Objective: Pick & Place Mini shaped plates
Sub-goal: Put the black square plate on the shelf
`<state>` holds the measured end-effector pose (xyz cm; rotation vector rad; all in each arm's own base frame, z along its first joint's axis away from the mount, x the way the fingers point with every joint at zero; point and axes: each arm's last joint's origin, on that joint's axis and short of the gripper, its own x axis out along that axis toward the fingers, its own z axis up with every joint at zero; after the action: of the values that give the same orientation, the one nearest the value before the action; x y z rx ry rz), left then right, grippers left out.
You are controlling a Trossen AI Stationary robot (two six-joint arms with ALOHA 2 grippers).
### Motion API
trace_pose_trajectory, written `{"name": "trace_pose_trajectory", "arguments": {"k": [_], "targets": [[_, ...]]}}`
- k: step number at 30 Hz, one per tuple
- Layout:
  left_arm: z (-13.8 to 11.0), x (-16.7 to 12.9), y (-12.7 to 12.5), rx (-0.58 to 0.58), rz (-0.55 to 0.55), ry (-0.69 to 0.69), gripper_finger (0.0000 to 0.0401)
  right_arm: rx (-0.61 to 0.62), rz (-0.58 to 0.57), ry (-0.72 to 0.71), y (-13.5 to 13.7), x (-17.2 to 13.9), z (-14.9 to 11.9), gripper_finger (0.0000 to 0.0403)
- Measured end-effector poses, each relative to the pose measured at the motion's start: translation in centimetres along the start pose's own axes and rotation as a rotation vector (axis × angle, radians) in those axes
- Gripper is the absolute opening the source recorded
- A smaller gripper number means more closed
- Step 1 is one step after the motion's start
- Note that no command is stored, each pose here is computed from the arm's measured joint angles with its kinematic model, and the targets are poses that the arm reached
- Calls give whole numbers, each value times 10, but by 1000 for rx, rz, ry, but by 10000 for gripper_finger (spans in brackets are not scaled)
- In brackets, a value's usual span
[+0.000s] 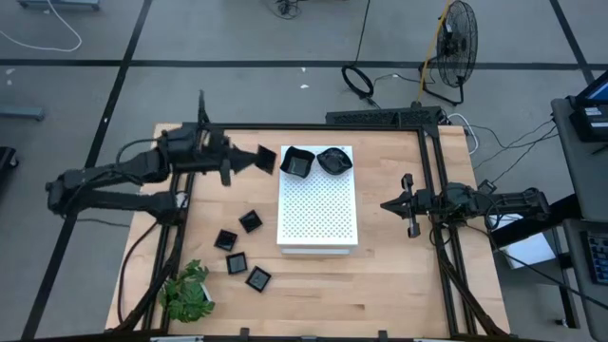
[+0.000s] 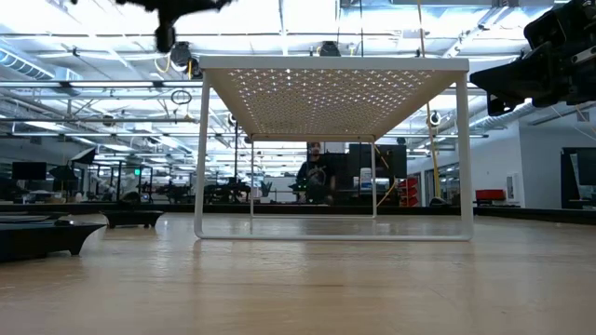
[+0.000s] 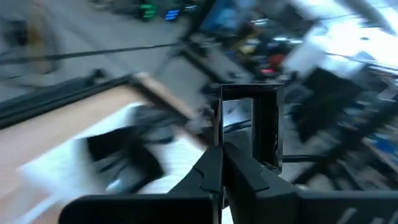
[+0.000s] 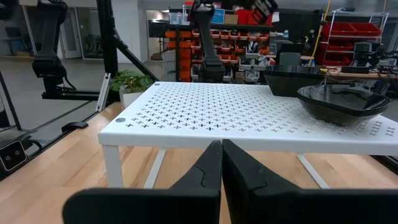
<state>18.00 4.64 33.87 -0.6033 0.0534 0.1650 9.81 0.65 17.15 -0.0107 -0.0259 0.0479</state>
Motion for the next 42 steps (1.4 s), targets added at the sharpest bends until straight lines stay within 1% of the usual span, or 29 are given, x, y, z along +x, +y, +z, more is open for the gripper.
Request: {"name": "trace_pose_trajectory", "arguments": {"k": [5, 9, 15, 21, 23, 25, 27, 29, 31, 34, 37, 40, 42], "targets": [[-16, 34, -22, 42, -159, 19, 5, 0, 0, 0, 0, 0, 0, 0], [-40, 63, -25, 72, -180, 103, 4, 0, 0, 0, 0, 0, 0, 0], [-69, 90, -17, 85, -130, 229, 3, 0, 1, 0, 0, 0, 0, 0], [-83, 99, -13, 52, -95, 294, 3, 0, 0, 0, 0, 0, 0, 0], [-81, 99, -15, 32, -47, 335, 3, 0, 0, 0, 0, 0, 0, 0], [-73, 98, -21, 35, 31, 387, 2, 0, 0, 0, 0, 0, 0, 0], [-66, 96, -29, 56, 124, 438, 2, 0, 0, 0, 0, 0, 0, 0], [-61, 101, -37, 79, 177, 476, 2, 0, 0, -1, 0, 0, 0, 0], [-63, 106, -41, 106, 210, 527, 2, 0, 0, 0, 0, 0, 0, 0], [-63, 123, -53, 143, 178, 526, 1, 0, 0, 0, 0, 0, 0, 0], [-69, 139, -56, 176, 185, 561, 1, 0, 0, 4, 0, 0, 0, 0], [-76, 151, -54, 193, 203, 597, 2, 0, 1, 9, 0, 0, -1, 0], [-77, 158, -53, 197, 203, 591, 6, 0, 0, 11, 0, 1, -1, 0]]}}
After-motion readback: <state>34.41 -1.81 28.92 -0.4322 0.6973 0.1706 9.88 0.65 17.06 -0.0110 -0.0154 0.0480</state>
